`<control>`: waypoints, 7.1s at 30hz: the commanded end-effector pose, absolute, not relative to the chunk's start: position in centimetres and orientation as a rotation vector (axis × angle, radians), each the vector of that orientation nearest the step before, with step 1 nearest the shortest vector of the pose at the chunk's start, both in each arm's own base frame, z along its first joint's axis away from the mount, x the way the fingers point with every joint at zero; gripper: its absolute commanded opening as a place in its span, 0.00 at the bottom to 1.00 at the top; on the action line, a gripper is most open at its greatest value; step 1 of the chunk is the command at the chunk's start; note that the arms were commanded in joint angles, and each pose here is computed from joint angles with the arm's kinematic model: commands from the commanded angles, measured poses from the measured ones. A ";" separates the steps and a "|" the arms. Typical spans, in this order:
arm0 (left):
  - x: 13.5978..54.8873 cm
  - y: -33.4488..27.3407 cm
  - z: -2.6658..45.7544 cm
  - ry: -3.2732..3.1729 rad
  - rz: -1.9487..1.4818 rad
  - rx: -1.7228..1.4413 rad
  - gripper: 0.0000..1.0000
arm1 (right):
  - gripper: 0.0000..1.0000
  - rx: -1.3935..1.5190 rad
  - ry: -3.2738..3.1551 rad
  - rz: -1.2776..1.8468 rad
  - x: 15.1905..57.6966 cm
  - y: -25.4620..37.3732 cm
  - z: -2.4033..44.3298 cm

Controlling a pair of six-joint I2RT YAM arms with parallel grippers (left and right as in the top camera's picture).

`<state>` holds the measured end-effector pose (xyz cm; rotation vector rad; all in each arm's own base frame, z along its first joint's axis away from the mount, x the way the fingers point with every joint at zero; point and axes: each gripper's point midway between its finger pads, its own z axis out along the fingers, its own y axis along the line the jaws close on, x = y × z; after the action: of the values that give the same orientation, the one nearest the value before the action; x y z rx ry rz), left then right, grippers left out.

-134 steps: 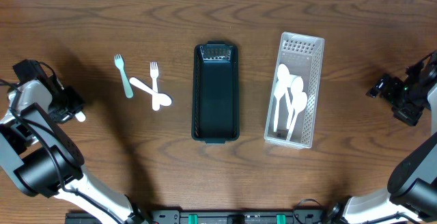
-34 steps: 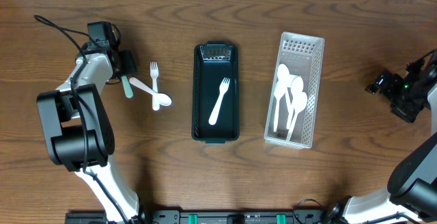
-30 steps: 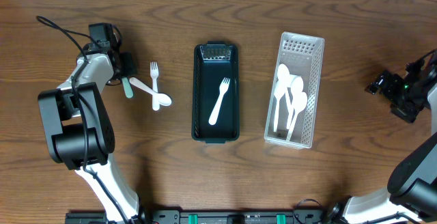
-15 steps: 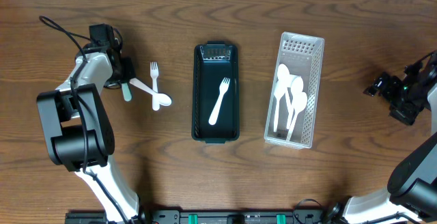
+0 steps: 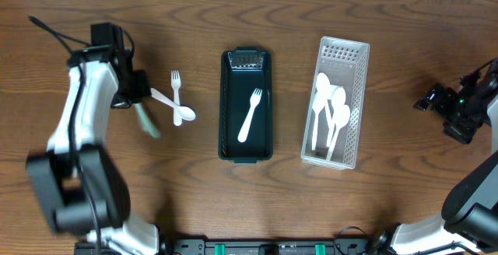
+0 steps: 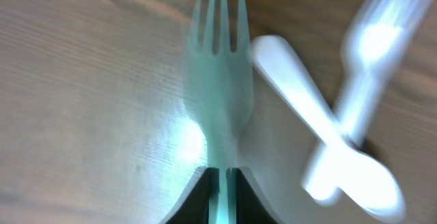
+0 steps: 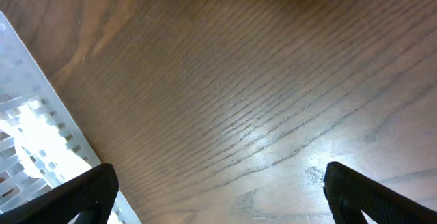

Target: Pack container

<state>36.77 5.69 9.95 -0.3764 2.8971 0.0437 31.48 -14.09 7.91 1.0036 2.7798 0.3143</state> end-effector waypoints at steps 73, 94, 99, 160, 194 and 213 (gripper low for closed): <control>20.1 3.0 -2.1 3.205 0.034 0.143 0.36 | 0.99 0.995 2.727 0.315 32.8 -14.5 8.3; 26.2 1.2 -0.7 2.988 0.006 0.276 0.06 | 0.99 0.989 2.718 0.311 33.0 -14.6 8.3; 31.8 -1.5 4.8 2.852 -0.014 0.182 0.06 | 0.99 0.990 2.718 0.312 33.0 -14.6 8.3; 36.5 2.0 6.6 2.731 0.225 -1.065 0.73 | 0.99 1.025 2.779 0.348 31.5 -13.6 8.0; 38.4 1.1 -0.4 2.529 -0.004 -1.705 0.09 | 0.99 1.035 2.792 0.361 31.1 -13.3 8.0; 37.3 -0.4 10.8 2.754 -0.263 -1.162 0.07 | 0.99 1.038 2.799 0.377 31.0 -13.1 8.0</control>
<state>36.95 -1.79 7.32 -1.2913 2.8177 -0.3467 30.73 -13.28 7.87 1.0316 2.8075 0.3588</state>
